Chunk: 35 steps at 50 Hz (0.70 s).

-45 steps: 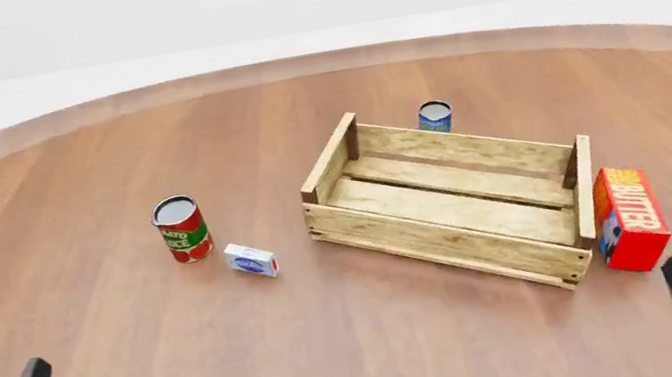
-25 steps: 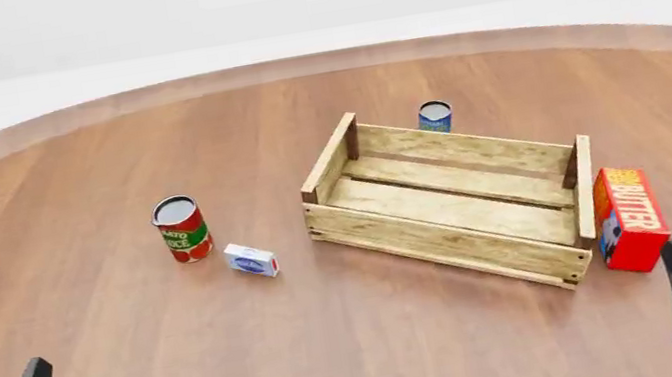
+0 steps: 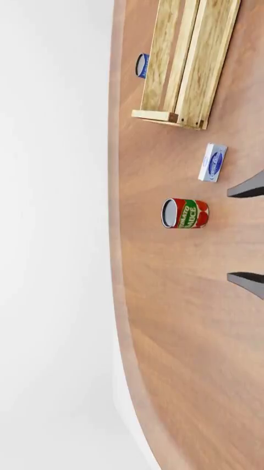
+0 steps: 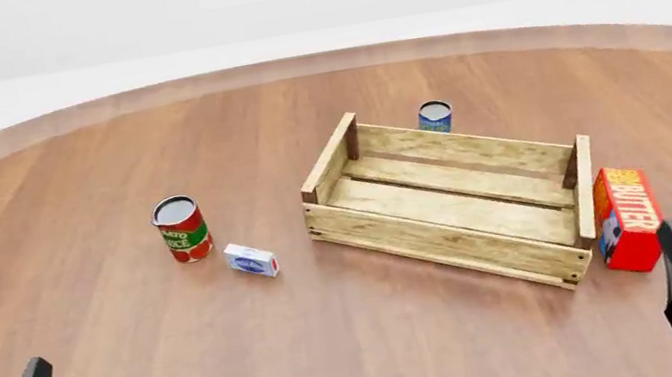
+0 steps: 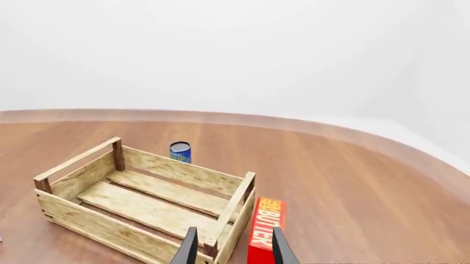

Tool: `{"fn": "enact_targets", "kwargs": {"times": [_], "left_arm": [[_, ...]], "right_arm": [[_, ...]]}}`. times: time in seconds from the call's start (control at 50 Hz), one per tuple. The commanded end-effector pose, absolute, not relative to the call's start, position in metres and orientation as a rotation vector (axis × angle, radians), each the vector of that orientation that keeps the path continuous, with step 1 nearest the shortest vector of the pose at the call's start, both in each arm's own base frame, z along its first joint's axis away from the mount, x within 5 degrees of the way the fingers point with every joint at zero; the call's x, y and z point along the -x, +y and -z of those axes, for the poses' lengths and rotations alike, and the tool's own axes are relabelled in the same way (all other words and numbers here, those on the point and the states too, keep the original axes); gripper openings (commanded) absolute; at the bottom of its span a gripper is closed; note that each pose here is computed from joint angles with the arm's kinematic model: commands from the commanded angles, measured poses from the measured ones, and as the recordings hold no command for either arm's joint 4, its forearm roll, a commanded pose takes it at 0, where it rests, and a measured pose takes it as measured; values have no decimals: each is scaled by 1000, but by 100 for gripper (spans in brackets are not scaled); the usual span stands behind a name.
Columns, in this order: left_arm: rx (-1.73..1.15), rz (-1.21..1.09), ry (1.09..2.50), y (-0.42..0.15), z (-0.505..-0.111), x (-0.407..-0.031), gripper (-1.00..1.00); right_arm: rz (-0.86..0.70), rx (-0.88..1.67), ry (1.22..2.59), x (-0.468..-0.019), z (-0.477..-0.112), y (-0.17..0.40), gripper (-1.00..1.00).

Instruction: Pick up the butter and put it in the tray.

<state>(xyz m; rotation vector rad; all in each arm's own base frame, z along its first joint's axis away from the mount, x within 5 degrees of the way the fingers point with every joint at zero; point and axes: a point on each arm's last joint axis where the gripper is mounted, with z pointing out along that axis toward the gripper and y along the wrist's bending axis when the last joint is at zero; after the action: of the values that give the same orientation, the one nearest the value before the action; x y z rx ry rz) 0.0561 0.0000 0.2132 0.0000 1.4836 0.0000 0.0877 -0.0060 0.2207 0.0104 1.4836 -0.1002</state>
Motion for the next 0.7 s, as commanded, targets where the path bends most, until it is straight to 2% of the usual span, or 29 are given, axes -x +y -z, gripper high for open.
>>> {"fn": "enact_targets", "kwargs": {"times": [0.02,0.7], "left_arm": [[0,0,1484,0,-213,-56,100],[0,0,1484,0,-213,-56,100]], "right_arm": [[118,-23,1500,-97,-219,-9,100],[159,-69,1557,-122,-208,-18,100]]}}
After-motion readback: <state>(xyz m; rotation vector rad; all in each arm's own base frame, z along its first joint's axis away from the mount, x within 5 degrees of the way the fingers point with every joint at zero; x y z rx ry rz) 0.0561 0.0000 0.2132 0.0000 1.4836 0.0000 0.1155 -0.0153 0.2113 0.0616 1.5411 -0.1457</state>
